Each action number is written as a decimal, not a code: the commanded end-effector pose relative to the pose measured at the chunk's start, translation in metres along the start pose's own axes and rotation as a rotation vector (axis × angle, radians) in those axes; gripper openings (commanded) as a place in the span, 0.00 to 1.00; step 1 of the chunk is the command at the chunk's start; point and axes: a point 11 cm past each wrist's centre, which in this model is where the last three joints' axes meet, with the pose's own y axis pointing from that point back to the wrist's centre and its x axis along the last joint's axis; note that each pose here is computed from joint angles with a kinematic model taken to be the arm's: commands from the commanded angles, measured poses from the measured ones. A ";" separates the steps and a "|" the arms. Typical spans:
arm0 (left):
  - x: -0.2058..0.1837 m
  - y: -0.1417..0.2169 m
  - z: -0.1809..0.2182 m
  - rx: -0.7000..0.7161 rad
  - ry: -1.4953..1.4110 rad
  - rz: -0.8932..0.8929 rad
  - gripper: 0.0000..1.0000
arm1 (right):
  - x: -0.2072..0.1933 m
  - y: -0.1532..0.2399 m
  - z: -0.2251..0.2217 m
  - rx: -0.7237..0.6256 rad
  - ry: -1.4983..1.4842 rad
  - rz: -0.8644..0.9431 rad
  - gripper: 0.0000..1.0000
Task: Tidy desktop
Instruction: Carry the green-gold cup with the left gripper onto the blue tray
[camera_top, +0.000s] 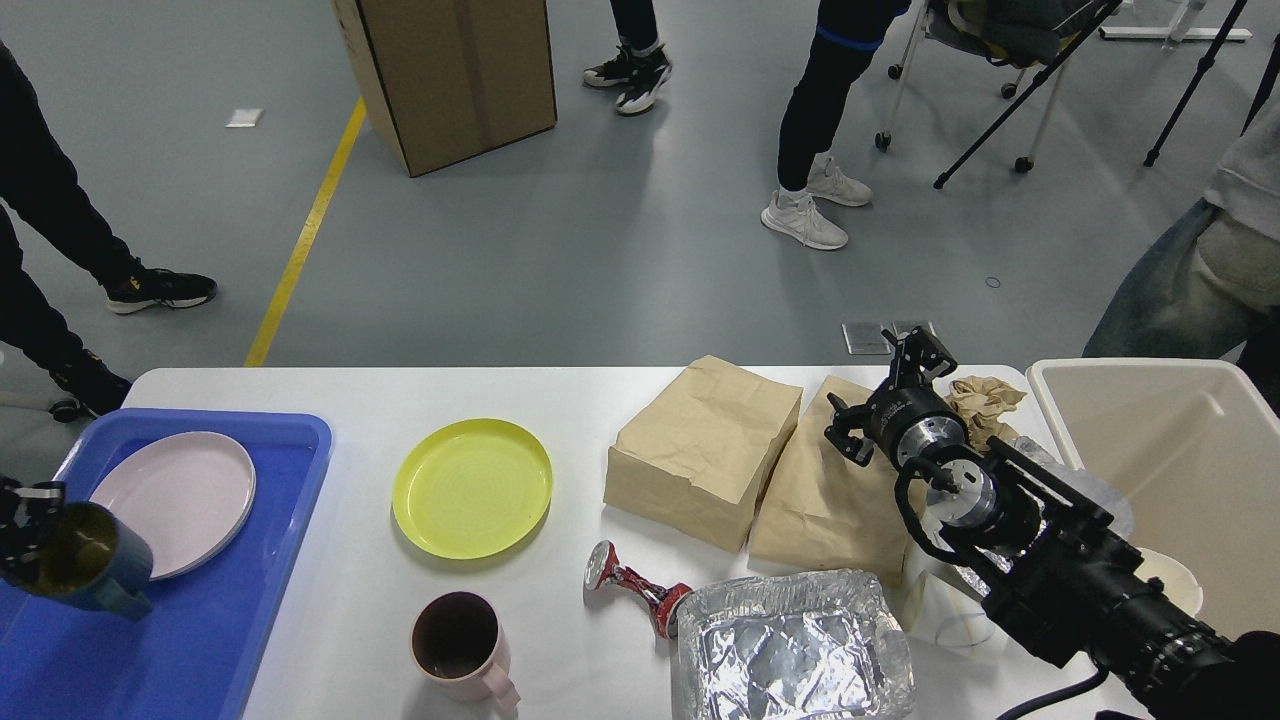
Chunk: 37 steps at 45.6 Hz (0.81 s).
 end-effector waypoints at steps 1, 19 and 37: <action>-0.002 -0.002 -0.030 0.025 0.054 0.012 0.00 | 0.000 0.000 0.000 -0.001 0.001 0.000 1.00; -0.013 -0.026 -0.042 0.027 0.078 -0.020 0.01 | 0.000 0.000 0.000 0.000 0.000 0.000 1.00; -0.030 -0.048 -0.052 0.057 0.082 -0.077 0.05 | 0.000 0.000 0.000 0.000 0.000 0.000 1.00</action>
